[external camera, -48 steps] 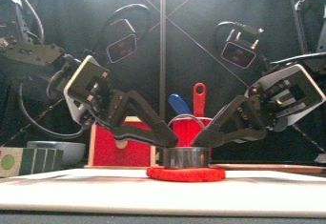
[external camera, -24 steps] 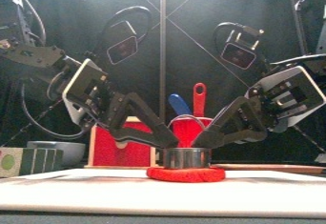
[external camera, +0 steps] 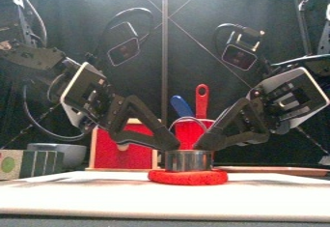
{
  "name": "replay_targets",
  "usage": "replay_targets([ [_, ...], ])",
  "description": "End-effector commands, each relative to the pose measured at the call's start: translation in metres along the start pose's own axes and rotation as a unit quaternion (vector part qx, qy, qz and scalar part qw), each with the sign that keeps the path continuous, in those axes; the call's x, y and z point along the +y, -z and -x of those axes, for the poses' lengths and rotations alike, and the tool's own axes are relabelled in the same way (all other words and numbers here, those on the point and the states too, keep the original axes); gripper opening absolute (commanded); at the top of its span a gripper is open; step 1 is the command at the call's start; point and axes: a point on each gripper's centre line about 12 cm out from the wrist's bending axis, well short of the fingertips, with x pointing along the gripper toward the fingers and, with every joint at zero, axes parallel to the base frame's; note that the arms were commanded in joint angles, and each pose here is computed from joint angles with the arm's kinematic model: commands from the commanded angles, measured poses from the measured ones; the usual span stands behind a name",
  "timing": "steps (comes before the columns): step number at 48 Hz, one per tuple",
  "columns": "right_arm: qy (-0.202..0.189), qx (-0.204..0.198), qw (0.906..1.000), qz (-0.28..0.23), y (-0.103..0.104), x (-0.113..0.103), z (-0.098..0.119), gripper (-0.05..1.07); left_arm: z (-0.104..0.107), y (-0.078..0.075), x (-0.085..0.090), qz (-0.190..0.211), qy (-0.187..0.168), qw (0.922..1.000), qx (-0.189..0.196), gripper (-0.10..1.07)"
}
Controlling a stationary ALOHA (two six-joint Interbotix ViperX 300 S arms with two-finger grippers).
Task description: Press down on cookie cutter
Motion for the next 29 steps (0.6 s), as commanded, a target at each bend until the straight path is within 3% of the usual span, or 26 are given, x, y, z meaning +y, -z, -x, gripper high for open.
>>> replay_targets([
  [1,0.004,0.03,0.9995,0.001,0.011,-0.004,-0.004,0.41,0.006,0.045,0.002,-0.016,0.004,0.9964,0.083,0.44],
  [12,0.002,0.03,0.9995,0.001,0.009,-0.003,-0.004,0.41,0.007,0.041,0.002,-0.015,0.004,0.9968,0.078,0.44],
  [29,-0.009,0.039,0.9992,0.009,0.006,-0.001,-0.004,0.48,0.01,0.014,-0.001,-0.03,0.017,0.9986,0.039,0.48],
])
